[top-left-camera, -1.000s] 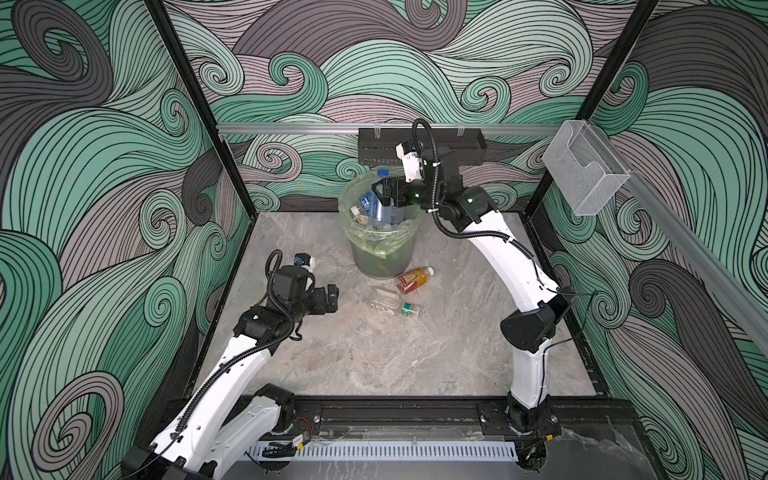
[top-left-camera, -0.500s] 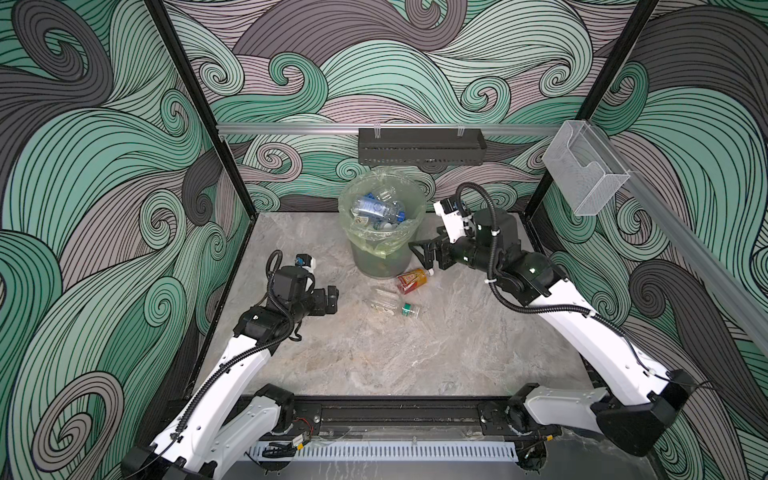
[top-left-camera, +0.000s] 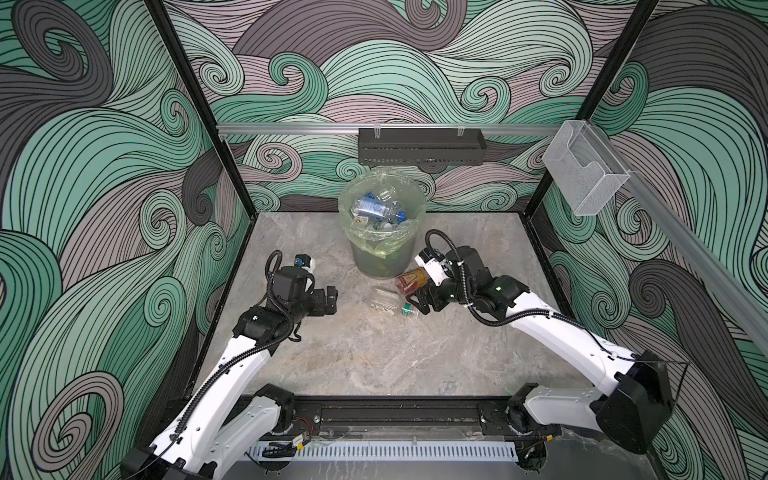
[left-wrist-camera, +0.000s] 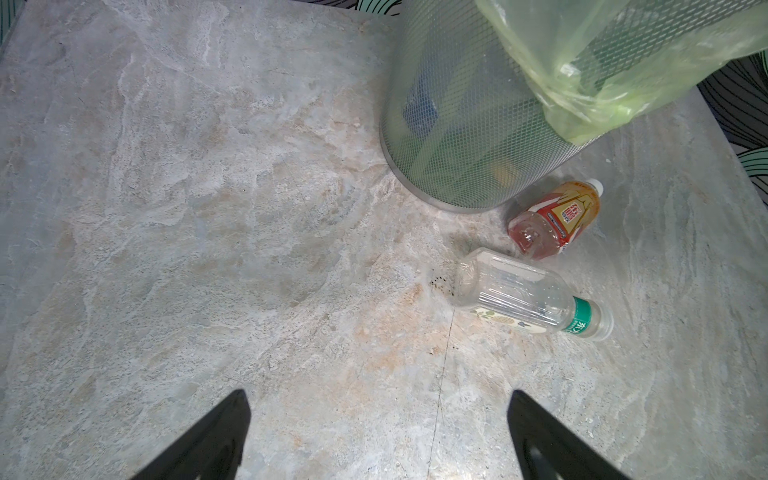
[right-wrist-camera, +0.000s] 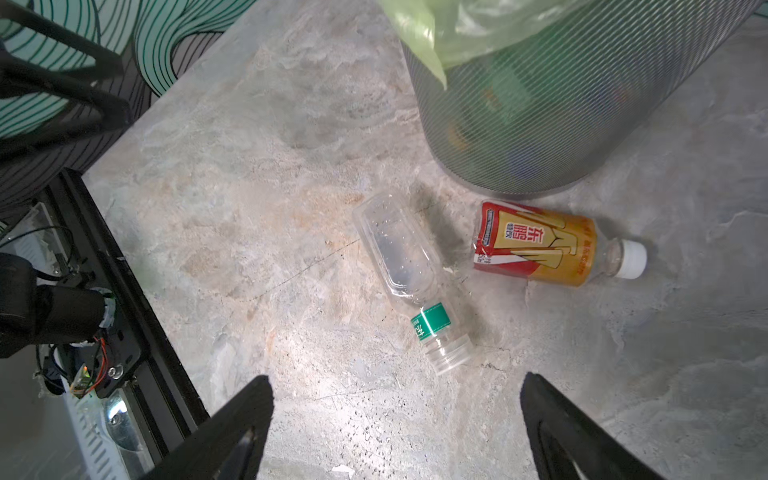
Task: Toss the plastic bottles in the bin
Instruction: 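Withdraw right gripper from bin toward the green-cap clear bottle, then lower the right gripper and grasp the green-cap clear bottle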
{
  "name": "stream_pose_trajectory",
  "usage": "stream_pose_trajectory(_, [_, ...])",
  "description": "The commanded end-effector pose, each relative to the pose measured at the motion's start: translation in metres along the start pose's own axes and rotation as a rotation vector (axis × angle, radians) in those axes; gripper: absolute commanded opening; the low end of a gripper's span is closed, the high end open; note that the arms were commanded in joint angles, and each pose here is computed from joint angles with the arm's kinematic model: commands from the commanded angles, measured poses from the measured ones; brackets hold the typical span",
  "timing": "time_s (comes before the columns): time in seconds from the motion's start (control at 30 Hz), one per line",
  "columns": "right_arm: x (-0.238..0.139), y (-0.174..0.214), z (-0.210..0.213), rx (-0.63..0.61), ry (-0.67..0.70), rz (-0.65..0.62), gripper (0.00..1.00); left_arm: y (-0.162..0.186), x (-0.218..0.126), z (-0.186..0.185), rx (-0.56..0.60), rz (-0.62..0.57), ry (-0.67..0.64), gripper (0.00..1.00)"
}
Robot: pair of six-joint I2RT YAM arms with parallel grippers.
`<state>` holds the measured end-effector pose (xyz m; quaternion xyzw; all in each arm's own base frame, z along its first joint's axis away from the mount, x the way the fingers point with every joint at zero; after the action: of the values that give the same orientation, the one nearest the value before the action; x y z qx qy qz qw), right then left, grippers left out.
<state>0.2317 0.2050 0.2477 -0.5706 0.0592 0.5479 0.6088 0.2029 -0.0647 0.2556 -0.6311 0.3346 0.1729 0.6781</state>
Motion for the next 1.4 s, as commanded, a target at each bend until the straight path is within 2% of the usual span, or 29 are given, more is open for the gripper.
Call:
stream_pose_trajectory(0.0, [0.017,0.003,0.005,-0.039,0.018,0.005,0.93,-0.008,-0.013,0.004,-0.006,-0.027,-0.032,0.99])
stream_pose_trajectory(0.3, [0.077,0.011,0.016,-0.153,0.093,0.177,0.91,-0.007,-0.016,0.005,-0.003,-0.024,-0.043,0.99])
stream_pose_trajectory(0.63, [0.130,0.010,0.001,-0.146,0.212,0.237,0.88,-0.003,-0.021,0.008,0.016,-0.021,-0.069,0.99])
stream_pose_trajectory(0.87, [0.151,0.009,0.001,-0.140,0.198,0.273,0.86,-0.002,-0.016,0.007,0.021,-0.007,-0.060,0.99])
stream_pose_trajectory(1.37, [0.167,0.016,0.006,-0.115,0.130,0.298,0.66,-0.002,-0.016,0.008,0.032,-0.012,-0.069,0.99])
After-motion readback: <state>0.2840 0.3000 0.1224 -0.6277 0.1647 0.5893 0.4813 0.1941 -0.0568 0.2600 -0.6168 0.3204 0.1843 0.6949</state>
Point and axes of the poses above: each gripper's point midway between its finger pads, its own x axis out along the fingers, its own z axis along the line the jaws close on, y = z × x, the point moved 9 cm from there along -x, back along the fingers, and after that the axes turned 13 degrees about x, right-handed, at the moved point
